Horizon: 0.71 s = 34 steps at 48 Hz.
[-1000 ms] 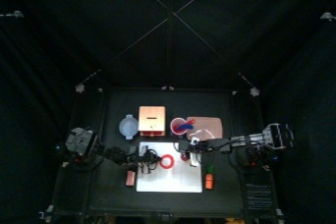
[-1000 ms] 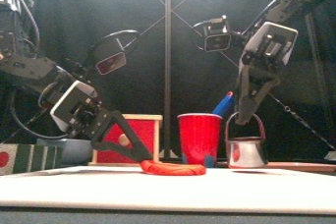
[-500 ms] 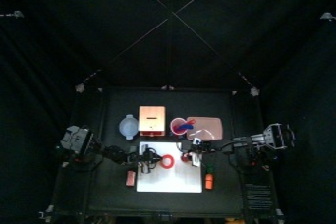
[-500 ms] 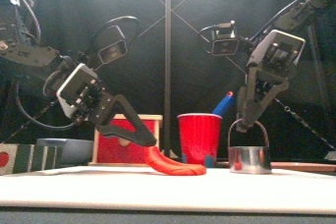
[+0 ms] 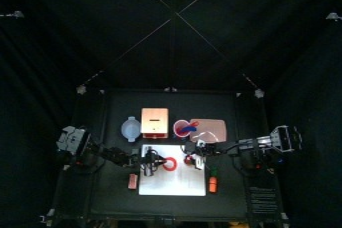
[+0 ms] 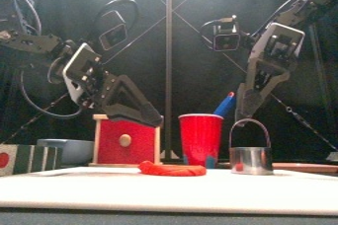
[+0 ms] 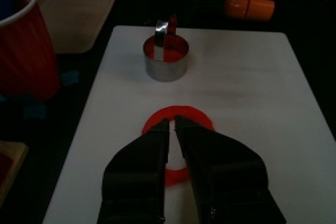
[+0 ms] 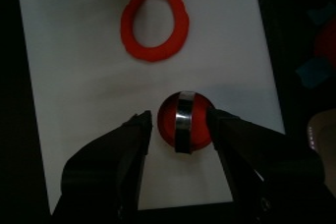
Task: Get the cutter from the drawer then cut the dough then place the extra dough in the bowl
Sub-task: Place the extra dough in the bowl
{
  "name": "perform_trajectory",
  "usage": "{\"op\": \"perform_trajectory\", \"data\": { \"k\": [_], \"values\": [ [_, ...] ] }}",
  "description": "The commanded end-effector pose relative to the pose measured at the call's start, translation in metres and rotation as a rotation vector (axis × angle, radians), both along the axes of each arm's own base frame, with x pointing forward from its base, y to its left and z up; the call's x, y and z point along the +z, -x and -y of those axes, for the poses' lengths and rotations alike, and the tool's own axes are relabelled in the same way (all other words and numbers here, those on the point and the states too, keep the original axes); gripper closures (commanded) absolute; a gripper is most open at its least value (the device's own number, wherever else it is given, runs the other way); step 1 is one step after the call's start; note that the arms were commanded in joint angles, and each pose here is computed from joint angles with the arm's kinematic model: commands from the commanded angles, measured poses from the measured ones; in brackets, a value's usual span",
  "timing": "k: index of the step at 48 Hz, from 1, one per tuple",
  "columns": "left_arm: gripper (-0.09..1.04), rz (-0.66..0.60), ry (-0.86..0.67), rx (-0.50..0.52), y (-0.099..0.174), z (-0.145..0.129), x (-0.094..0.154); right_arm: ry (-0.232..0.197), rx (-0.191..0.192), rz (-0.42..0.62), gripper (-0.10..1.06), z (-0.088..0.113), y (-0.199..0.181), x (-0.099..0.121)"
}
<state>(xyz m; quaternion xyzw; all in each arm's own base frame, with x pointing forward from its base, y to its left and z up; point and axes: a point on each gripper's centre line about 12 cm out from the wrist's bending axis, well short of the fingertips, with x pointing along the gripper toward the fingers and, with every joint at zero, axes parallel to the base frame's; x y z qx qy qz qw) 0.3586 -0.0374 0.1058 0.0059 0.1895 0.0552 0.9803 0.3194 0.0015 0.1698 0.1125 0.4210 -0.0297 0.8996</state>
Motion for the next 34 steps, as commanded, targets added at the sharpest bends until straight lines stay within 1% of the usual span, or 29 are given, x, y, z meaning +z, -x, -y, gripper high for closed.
{"op": "perform_trajectory", "data": {
  "k": [1,4,8,15,19,25,34],
  "values": [
    [0.36,-0.012,-0.033,0.008,-0.008,-0.012,-0.004,0.010,-0.003,0.101,0.14,0.001,-0.008,0.024],
    [0.34,-0.048,-0.071,-0.001,-0.013,-0.019,-0.012,0.006,-0.013,0.126,0.13,0.002,-0.010,0.028],
    [0.31,-0.086,-0.107,-0.021,-0.021,-0.021,-0.016,0.009,-0.020,0.165,0.13,0.003,-0.012,0.030],
    [0.22,-0.138,-0.152,-0.066,-0.035,-0.021,-0.016,0.007,-0.032,0.221,0.13,0.002,-0.015,0.033],
    [0.17,-0.166,-0.163,-0.081,-0.040,-0.022,-0.017,0.003,-0.038,0.232,0.13,0.002,-0.015,0.033],
    [0.16,-0.194,-0.158,-0.089,-0.042,-0.023,-0.018,0.001,-0.042,0.237,0.14,0.002,-0.015,0.033],
    [0.16,-0.224,-0.140,-0.075,-0.041,-0.028,-0.023,0.004,-0.045,0.239,0.13,0.003,-0.013,0.030]
  ]
}}
